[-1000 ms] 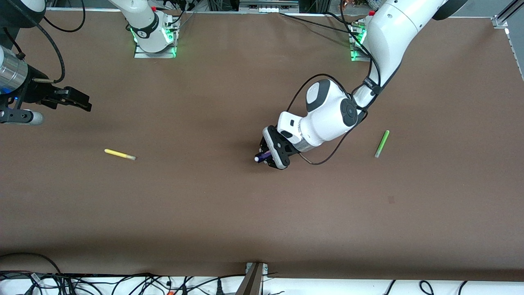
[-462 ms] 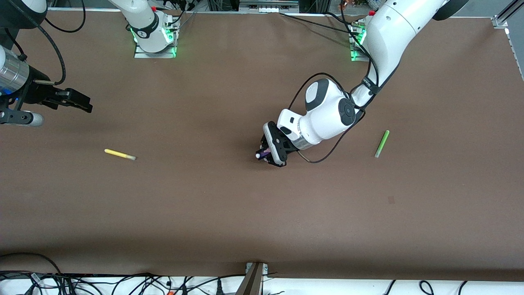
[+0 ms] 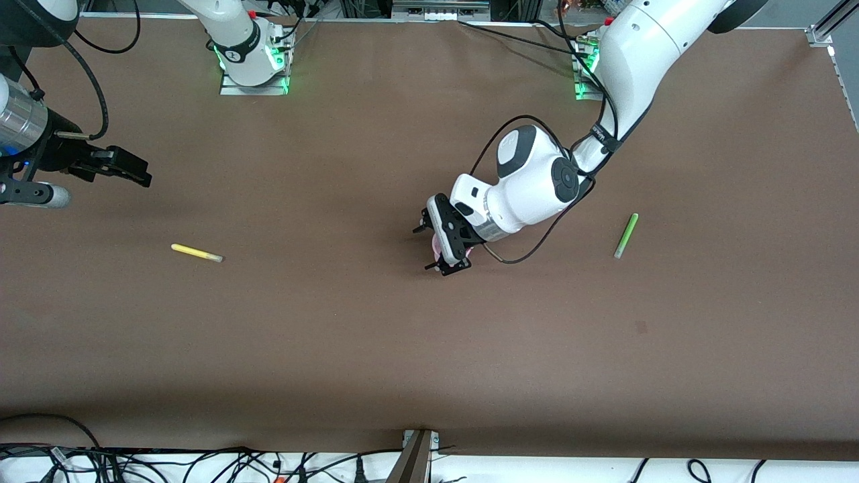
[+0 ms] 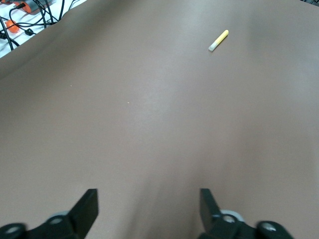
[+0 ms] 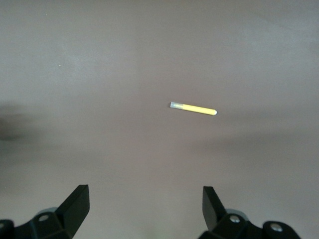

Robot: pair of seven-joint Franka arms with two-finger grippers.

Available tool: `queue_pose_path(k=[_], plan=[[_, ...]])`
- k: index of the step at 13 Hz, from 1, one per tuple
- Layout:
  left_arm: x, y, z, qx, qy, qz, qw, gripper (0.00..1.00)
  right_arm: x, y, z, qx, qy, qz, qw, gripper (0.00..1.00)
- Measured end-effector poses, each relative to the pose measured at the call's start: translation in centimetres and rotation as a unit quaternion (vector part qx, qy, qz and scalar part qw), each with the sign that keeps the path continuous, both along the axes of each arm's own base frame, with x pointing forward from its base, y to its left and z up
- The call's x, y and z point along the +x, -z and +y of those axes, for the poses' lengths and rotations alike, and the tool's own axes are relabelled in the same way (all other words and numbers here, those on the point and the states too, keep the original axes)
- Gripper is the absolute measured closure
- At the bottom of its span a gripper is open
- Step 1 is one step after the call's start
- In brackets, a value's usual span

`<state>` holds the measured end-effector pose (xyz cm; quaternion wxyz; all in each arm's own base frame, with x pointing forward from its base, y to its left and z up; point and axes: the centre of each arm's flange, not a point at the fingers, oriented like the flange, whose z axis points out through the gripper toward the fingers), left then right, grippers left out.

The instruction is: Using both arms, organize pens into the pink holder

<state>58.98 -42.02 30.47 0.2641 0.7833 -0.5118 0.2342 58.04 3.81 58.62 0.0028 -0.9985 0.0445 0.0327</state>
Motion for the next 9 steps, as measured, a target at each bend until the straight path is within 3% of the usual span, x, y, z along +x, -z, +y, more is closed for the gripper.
queue_pose_path(k=[3,6,9], plan=[[-0.6,-1.7,-0.2,-0.005,0.006,0.031,1.000,0.00,0.2,-0.1,0.2,0.001,-0.001,-0.008,1.000,0.00],[-0.9,-6.0,2.0,0.015,-0.010,0.122,0.992,0.00,0.3,-0.3,0.2,0.001,-0.001,-0.016,1.000,0.00],[-1.4,-10.2,5.1,0.052,-0.067,0.211,0.974,0.00,0.3,-0.3,0.4,0.001,-0.003,-0.016,1.000,0.00]])
